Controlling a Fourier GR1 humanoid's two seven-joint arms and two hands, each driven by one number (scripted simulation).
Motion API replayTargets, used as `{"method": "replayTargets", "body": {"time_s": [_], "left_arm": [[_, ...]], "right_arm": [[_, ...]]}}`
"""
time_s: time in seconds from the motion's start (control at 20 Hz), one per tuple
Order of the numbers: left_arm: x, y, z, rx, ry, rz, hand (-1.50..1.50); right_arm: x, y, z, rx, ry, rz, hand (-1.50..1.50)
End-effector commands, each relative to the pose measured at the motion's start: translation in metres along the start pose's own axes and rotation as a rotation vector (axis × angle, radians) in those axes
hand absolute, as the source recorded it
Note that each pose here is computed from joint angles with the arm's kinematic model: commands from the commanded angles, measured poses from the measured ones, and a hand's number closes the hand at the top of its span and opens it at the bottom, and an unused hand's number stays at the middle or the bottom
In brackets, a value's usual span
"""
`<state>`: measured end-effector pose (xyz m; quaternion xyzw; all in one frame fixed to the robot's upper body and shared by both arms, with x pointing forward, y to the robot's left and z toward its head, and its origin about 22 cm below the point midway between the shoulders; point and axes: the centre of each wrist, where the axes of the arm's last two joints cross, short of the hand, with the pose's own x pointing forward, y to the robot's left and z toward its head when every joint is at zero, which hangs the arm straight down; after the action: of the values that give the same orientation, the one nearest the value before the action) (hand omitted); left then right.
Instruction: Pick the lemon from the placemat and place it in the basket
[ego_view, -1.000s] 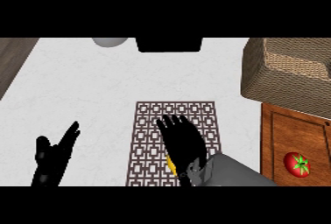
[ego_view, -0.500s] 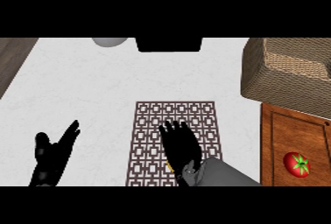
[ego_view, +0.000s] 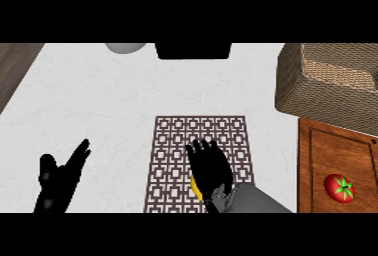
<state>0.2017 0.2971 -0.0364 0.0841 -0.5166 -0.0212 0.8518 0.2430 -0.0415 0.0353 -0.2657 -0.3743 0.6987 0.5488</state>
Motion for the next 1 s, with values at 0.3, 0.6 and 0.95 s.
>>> {"method": "replayTargets", "body": {"time_s": [0.3, 0.6, 0.95], "left_arm": [[-0.017, -0.001, 0.002, -0.043, 0.085, 0.009, 0.00], [-0.020, 0.012, -0.010, -0.021, 0.089, 0.021, 0.00], [-0.013, 0.007, 0.001, -0.011, 0.062, 0.017, 0.00]], "right_arm": [[-0.003, 0.003, -0.011, -0.035, -0.044, 0.106, 1.50], [0.001, 0.038, -0.015, -0.069, -0.050, 0.170, 1.50], [-0.032, -0.017, -0.039, -0.166, 0.224, -0.104, 1.50]]}}
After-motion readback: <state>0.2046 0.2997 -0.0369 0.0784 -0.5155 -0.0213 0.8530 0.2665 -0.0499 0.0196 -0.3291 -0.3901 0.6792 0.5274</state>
